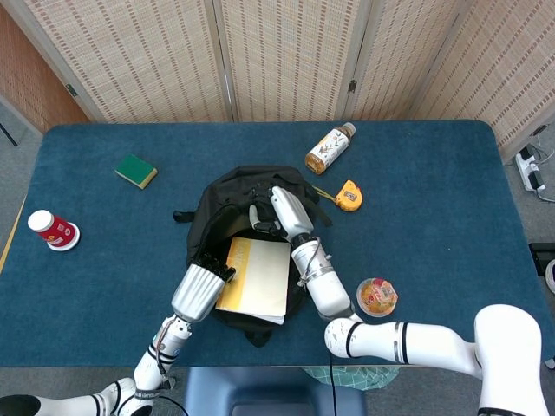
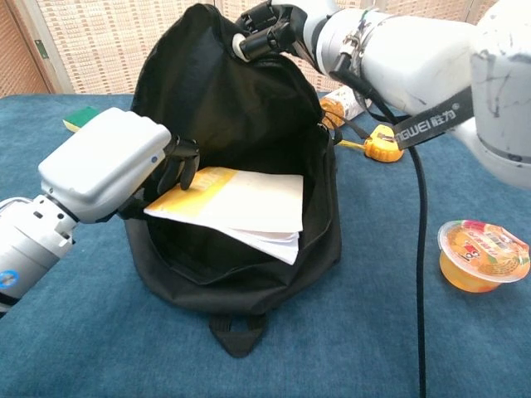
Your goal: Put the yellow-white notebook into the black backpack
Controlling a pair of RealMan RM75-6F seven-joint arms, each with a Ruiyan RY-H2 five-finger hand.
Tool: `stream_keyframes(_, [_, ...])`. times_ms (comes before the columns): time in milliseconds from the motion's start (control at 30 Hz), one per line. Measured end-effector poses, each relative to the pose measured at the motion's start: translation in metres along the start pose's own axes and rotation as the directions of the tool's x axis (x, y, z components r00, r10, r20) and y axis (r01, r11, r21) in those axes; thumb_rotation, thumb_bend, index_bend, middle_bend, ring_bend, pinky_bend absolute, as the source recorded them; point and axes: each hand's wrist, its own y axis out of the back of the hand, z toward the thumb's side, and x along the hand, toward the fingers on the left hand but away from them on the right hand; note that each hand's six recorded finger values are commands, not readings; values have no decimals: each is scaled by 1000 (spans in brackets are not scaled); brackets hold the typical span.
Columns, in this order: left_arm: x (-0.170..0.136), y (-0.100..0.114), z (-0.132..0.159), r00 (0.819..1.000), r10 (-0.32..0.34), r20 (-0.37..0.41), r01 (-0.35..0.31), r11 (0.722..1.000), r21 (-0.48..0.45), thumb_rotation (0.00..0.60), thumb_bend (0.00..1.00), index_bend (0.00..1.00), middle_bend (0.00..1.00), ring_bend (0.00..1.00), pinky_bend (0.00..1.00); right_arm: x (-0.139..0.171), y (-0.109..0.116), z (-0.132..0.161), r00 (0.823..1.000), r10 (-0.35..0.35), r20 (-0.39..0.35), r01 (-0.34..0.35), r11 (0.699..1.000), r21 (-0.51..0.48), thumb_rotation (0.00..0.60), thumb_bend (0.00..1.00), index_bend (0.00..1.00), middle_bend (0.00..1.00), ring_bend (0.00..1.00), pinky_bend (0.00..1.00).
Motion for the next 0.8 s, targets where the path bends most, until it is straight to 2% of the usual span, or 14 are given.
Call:
stream_keyframes(233, [5, -9, 17, 992, -126, -19, 126, 992, 1, 600, 507, 777, 758, 641, 496, 5, -4, 6, 1000, 16, -21, -16, 1000, -18, 600, 663, 735, 317, 241, 13])
stream_keyframes(633, [47, -34, 1, 971, -184, -151, 195, 979, 60, 600, 506, 775, 758, 641, 503, 15, -2, 9, 999, 44, -26, -45, 998, -46, 600, 663, 733, 316, 241, 12])
stream_keyframes(800, [59, -42, -2, 963, -198, -182, 216, 972, 86, 600, 506, 774, 758, 641, 505, 18, -5, 12, 998, 58, -31, -60, 997, -52, 600, 663, 733, 315, 240, 12])
